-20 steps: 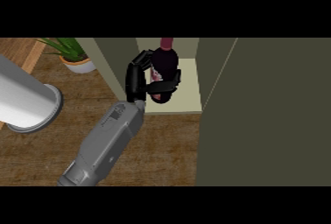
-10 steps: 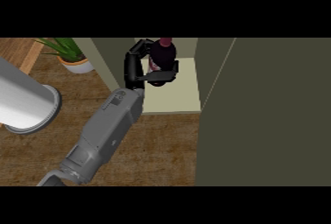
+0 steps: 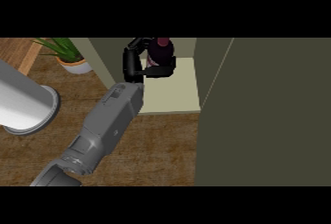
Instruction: Pick up the wine, place it into the cabinet and close the cabinet
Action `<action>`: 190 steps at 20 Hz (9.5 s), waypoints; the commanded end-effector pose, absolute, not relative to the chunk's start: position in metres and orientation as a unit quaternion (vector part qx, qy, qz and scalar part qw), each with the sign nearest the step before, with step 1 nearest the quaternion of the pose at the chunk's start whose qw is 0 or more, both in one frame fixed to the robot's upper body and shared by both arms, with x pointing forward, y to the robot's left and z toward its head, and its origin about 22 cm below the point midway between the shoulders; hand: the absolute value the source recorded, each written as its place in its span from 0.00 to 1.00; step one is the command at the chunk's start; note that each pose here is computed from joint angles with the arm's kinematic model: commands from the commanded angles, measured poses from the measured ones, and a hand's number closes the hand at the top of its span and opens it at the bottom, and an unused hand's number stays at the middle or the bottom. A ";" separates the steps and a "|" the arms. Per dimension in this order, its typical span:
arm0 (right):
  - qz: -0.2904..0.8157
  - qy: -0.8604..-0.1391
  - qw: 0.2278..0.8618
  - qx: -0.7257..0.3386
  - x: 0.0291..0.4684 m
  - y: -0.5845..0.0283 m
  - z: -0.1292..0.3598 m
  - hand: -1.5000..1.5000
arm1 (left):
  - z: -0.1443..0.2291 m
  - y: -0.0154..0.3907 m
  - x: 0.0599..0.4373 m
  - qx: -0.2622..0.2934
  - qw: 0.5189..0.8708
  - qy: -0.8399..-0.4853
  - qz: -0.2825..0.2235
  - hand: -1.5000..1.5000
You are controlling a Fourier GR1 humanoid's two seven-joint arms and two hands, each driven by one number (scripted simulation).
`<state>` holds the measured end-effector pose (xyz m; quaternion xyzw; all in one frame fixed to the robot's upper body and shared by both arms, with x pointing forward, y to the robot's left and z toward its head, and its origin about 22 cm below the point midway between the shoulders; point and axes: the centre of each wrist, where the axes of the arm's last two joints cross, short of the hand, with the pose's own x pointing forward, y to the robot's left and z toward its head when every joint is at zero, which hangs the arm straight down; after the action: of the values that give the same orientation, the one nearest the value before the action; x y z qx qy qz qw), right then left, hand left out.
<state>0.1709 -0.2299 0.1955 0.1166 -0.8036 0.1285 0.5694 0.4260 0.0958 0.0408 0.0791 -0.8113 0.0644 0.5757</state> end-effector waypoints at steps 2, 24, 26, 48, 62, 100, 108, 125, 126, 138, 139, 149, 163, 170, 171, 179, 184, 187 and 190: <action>0.123 -0.810 0.558 0.132 0.148 -0.236 0.192 0.00 | 0.049 0.097 0.433 0.054 0.601 -0.788 0.120 1.00; 0.140 -0.811 0.550 0.142 0.161 -0.226 0.195 0.00 | 0.022 0.118 0.429 0.100 0.614 -0.776 0.102 0.00; 0.140 -0.808 0.553 0.143 0.152 -0.230 0.201 0.00 | 0.017 0.124 0.428 0.109 0.609 -0.780 0.093 0.00; 0.148 -0.811 0.548 0.140 0.152 -0.228 0.200 0.00 | -0.012 0.144 0.414 0.132 0.602 -0.783 0.086 0.00; 0.147 -0.812 0.545 0.148 0.160 -0.222 0.200 0.00 | 0.001 0.119 0.418 0.058 0.591 -0.802 0.057 0.00; 0.127 -0.815 0.555 0.112 0.136 -0.226 0.204 0.00 | -0.035 0.052 0.262 -0.033 0.579 -0.811 0.081 0.00; 0.126 -0.814 0.554 0.117 0.147 -0.228 0.200 0.00 | 0.005 0.038 0.208 -0.031 0.572 -0.811 0.119 0.00; 0.182 -0.779 0.574 0.176 0.144 -0.220 0.196 1.00 | 0.033 0.118 0.119 -0.085 0.566 -0.816 0.084 0.00; 0.197 -0.775 0.576 0.171 0.134 -0.223 0.208 1.00 | 0.031 0.127 0.141 -0.083 0.560 -0.820 0.086 0.00; 0.215 -0.717 0.612 0.257 0.131 -0.214 0.188 1.00 | 0.053 0.186 0.116 -0.087 0.558 -0.822 0.076 0.00; 0.212 -0.712 0.619 0.255 0.125 -0.215 0.185 1.00 | 0.050 0.186 0.126 -0.073 0.560 -0.821 0.082 0.00; 0.302 -0.699 0.570 0.309 0.106 -0.183 0.192 1.00 | 0.062 0.236 0.109 -0.049 0.542 -0.833 0.098 0.00; 0.291 -0.684 0.571 0.350 0.087 -0.107 0.187 1.00 | 0.086 0.302 0.111 -0.044 0.547 -0.832 0.083 0.00; 0.292 -0.707 0.556 0.324 0.082 -0.092 0.193 1.00 | 0.081 0.319 0.122 -0.051 0.558 -0.824 0.086 0.00; 0.295 -0.709 0.556 0.317 0.091 -0.076 0.183 1.00 | 0.091 0.323 0.130 -0.055 0.550 -0.829 0.090 0.00; 0.281 -0.737 0.552 0.269 0.113 -0.060 0.198 1.00 | 0.106 0.314 0.132 -0.097 0.551 -0.824 0.085 0.00; 0.282 -0.730 0.555 0.283 0.137 -0.044 0.208 1.00 | 0.089 0.306 0.139 -0.094 0.557 -0.820 0.097 0.00; 0.286 -0.724 0.558 0.288 0.144 -0.032 0.215 1.00 | 0.092 0.302 0.142 -0.100 0.555 -0.820 0.093 0.00; 0.271 -0.738 0.548 0.285 0.171 -0.023 0.239 1.00 | 0.091 0.298 0.147 -0.096 0.552 -0.822 0.103 0.00</action>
<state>0.1489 -0.0545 0.2164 0.2690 -0.7347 0.2780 0.5573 0.1416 0.3036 0.0944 -0.0938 -0.8226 0.0988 0.5521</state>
